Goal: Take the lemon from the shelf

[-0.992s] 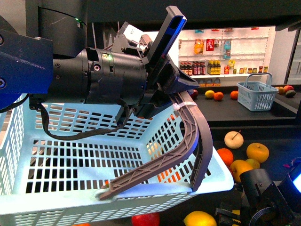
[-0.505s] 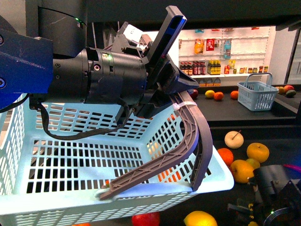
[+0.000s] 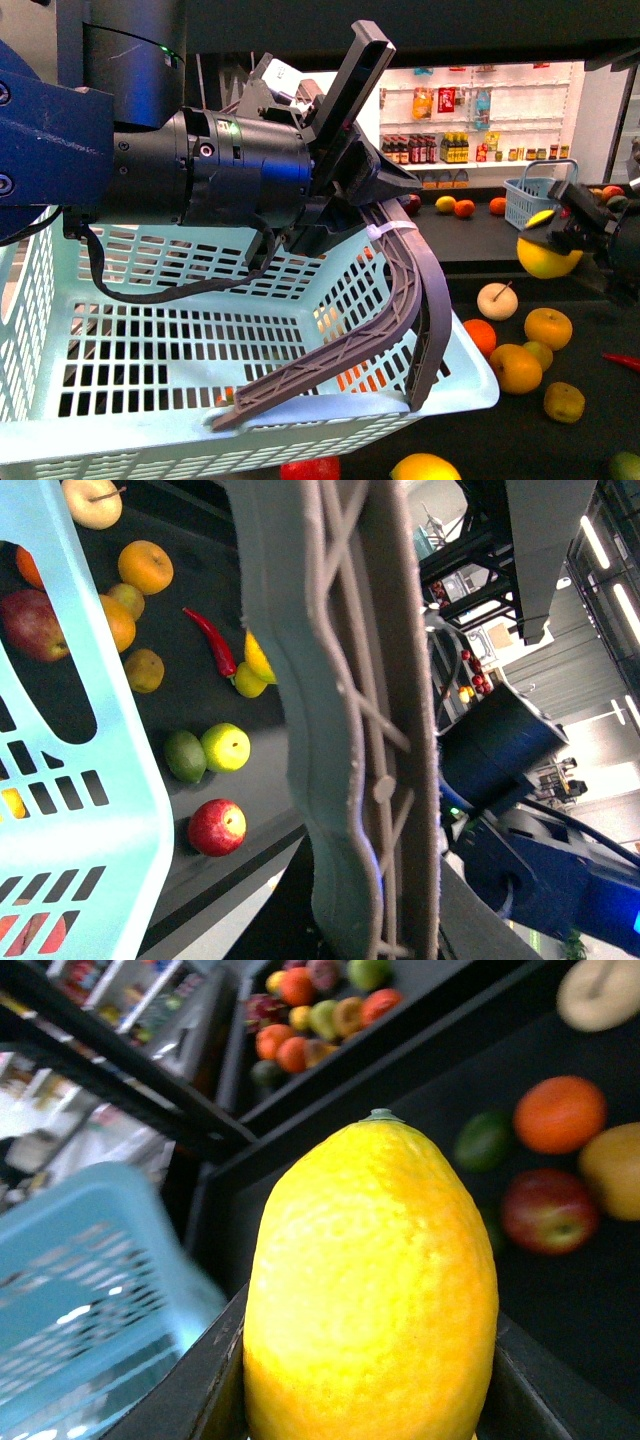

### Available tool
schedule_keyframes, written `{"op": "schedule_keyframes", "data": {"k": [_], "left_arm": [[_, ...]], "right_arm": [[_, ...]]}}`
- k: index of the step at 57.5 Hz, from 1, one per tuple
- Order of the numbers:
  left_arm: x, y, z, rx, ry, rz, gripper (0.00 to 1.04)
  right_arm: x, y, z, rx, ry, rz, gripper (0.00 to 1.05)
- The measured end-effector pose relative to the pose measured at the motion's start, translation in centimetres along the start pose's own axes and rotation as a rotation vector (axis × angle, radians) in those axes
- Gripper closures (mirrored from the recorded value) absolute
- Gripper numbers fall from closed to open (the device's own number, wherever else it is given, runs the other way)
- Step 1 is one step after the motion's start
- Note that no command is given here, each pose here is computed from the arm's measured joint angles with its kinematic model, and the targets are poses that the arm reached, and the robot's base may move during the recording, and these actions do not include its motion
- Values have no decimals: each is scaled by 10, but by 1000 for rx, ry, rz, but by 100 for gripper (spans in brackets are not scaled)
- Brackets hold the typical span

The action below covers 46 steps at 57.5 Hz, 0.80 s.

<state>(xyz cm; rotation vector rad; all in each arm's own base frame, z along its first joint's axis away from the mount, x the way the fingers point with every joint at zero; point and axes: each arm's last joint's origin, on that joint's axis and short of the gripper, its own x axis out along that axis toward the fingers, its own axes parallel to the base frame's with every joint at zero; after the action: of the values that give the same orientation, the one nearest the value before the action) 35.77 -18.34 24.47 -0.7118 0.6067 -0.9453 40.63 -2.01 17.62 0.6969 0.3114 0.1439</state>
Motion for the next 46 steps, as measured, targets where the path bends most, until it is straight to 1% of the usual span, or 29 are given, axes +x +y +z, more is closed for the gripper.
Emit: {"op": "schedule_keyframes", "data": {"k": [4,8,14,20,29,33,39,46], "left_arm": [[0,0,0,1,0,0,95],[0,0,0,0,0,0,95],[0,0,0,0,0,0,95],[0,0,0,1,0,0,95],[0,0,0,0,0,0,95],[0,0,0,1,-1,0,95],[0,0,0,1,0,0,95],[0,0,0,0,0,0,95]], "right_arm": [[-8,16,-5,45,31,79,56],[-13,28,-17,84,79,144,56],[-14,39,-37,106,150,198,56],[-14,49,-56,105,209,228,56],[-14,62,-70,90,250,272,56],[-12,64,-75,77,265,274,56],[-9,61,-85,55,288,242,56],[-6,58,-95,25,312,234,37]]}}
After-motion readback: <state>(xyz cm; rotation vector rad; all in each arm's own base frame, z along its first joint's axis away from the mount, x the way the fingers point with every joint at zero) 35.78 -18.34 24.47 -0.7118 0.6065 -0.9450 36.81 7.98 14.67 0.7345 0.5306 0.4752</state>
